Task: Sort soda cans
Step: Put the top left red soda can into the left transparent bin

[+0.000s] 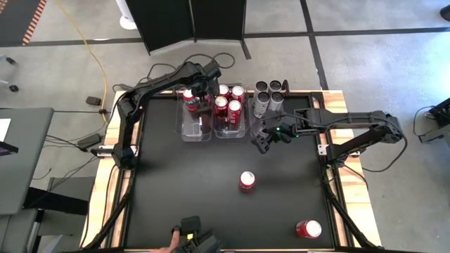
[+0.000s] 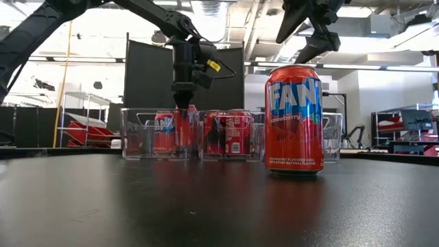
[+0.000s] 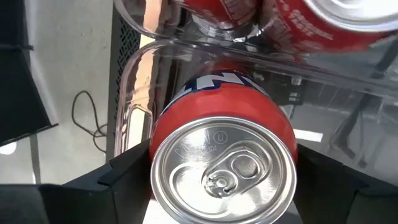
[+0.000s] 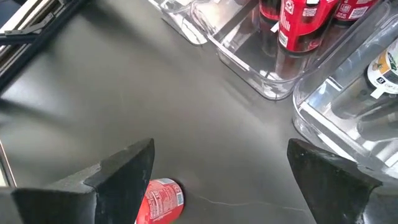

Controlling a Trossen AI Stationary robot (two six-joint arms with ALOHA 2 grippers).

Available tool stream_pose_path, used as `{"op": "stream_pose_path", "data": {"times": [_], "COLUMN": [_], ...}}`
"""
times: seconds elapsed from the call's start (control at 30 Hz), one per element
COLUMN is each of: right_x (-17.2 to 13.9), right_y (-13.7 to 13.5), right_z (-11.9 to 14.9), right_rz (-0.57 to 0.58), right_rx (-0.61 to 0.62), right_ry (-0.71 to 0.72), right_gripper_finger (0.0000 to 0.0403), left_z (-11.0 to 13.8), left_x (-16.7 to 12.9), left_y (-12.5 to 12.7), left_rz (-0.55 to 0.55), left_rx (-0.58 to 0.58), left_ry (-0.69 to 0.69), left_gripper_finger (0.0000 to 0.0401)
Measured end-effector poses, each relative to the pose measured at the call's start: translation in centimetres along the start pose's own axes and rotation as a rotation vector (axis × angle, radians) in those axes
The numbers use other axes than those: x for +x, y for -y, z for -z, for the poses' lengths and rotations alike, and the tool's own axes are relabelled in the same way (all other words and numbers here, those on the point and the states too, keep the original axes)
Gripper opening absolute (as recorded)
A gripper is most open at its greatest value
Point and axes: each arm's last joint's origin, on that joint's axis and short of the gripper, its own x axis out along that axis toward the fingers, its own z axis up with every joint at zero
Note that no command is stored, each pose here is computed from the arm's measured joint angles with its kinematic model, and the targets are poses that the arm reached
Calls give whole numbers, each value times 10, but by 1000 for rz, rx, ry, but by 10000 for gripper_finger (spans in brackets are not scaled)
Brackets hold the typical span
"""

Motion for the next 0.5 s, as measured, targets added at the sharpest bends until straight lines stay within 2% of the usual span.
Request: {"op": "stream_pose_path", "data": {"times": [0.2, 0.5], "right_x": [0, 0], "right_y": [-1, -1], "right_z": [0, 1], "right_rz": [-2, -3], "right_rx": [-1, 11], "right_ry": [0, -2], "right_gripper_finger": [383, 383], "left_z": [-1, 0], "left_x": [10, 7], "left_y": [0, -1], "left_rz": [12, -19], "left_rx": [-43, -116], "left_ry": [-4, -14], "left_gripper_finger": [338, 345]}}
